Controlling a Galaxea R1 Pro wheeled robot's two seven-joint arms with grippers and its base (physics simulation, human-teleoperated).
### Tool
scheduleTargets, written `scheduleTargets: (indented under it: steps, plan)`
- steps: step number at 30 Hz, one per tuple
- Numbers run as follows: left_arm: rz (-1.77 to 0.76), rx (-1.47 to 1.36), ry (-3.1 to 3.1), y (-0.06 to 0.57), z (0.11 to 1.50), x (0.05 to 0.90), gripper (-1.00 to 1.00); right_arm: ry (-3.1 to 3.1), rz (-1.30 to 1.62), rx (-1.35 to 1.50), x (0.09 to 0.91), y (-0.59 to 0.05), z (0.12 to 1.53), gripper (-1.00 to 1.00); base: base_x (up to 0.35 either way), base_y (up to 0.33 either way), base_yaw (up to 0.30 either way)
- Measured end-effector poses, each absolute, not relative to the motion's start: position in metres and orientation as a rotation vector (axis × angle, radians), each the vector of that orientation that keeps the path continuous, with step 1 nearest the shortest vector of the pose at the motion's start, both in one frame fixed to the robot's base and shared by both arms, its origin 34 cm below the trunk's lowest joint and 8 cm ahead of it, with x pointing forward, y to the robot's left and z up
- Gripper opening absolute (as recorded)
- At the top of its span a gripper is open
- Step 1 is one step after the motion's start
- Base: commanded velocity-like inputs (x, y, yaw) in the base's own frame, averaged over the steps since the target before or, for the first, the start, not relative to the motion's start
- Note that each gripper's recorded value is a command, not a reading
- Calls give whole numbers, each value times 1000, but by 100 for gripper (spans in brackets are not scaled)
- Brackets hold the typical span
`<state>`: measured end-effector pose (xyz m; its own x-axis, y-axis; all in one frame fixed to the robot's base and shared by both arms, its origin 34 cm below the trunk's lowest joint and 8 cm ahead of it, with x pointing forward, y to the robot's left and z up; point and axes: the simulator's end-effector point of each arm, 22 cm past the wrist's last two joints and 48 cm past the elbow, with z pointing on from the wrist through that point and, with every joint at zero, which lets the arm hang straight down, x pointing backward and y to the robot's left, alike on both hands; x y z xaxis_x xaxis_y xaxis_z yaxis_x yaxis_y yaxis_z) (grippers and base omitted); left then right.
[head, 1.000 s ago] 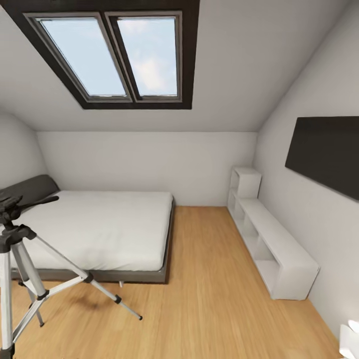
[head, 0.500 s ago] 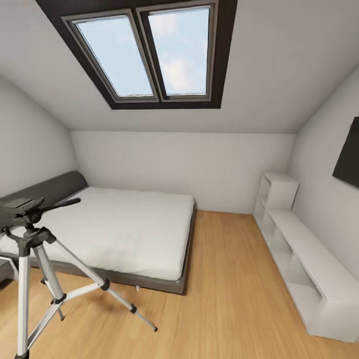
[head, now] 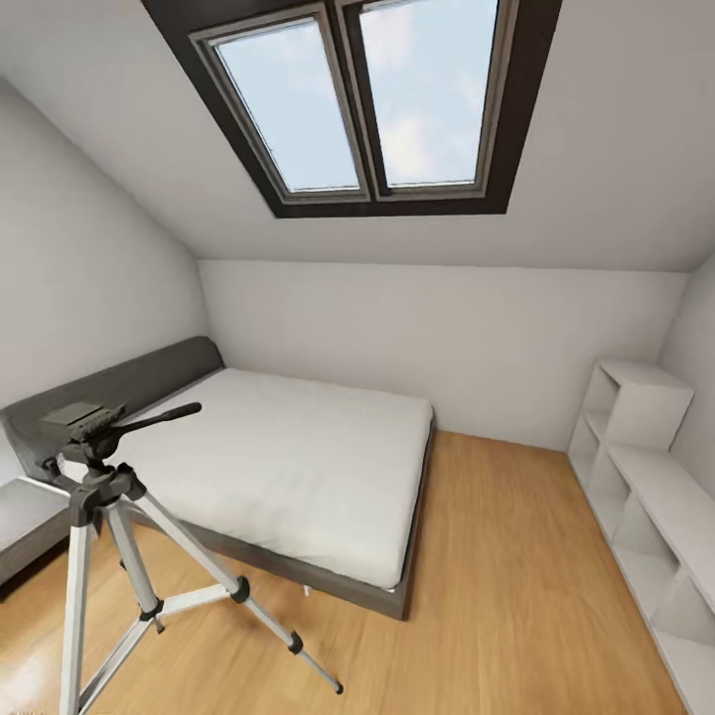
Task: Attach the digital camera to the camera tripod in the bedroom.
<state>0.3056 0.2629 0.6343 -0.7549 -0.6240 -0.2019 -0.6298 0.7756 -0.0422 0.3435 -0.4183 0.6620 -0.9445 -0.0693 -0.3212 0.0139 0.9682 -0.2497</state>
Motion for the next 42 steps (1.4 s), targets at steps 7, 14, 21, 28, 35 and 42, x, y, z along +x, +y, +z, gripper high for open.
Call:
scheduleTargets:
  steps: [7,14,21,28,35,42]
  plan:
    - [41,-988,2764,263,634,306,-100,2785,-357,-40,344,-418,662,100,49,0,300]
    - [42,-988,2764,263,634,306,-100,2785,-357,-40,344,-418,662,100,5,0,300]
    - [39,-985,2766,261,634,306,-100,2787,-357,-40,343,-418,662,100,0,0,300]
    - [37,-985,2767,260,634,306,-100,2787,-357,-40,343,-418,662,100,0,0,300]
    - [36,-985,2768,259,634,306,-100,2787,-361,-38,343,-421,662,100,0,0,300]
    - [35,-986,2768,259,634,306,-100,2785,-366,-38,343,-423,663,100,0,0,131]
